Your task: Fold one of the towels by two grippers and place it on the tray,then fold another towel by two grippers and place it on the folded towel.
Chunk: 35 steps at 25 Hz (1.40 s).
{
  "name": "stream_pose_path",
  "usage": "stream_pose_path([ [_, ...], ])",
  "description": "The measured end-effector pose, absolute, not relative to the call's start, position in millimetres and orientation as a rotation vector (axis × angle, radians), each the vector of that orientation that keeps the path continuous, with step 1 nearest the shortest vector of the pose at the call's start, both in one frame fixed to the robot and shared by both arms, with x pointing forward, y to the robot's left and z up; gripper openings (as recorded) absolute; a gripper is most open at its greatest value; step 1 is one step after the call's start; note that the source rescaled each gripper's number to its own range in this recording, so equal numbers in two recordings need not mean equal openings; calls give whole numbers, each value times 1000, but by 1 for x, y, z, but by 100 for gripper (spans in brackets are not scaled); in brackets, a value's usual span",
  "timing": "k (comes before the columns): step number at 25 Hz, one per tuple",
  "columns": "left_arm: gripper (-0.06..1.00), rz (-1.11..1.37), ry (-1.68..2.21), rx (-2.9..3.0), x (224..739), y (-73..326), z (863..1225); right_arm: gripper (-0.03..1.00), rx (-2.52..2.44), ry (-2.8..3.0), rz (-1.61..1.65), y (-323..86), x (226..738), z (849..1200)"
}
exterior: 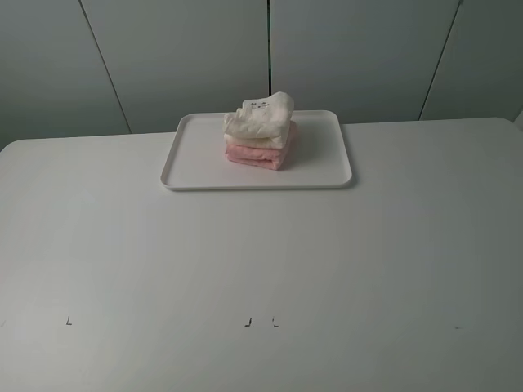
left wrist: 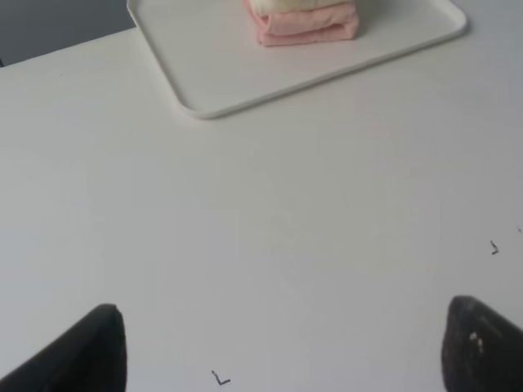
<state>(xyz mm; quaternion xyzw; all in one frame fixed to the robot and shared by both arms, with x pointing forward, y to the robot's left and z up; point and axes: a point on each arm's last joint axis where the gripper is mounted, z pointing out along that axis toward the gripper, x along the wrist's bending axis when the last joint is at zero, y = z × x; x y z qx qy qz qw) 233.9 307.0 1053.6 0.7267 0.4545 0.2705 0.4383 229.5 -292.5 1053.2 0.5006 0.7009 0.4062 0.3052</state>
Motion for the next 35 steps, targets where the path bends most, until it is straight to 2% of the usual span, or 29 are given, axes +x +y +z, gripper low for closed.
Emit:
stream_pose_path([
  [18,100,675,1130,1807,234,306,1054,100,1324,1854,1077,-292,230,1053],
  [35,100,979,1635,1502,231,303,1054,100,1413,1745,1015,-292,230,1053],
])
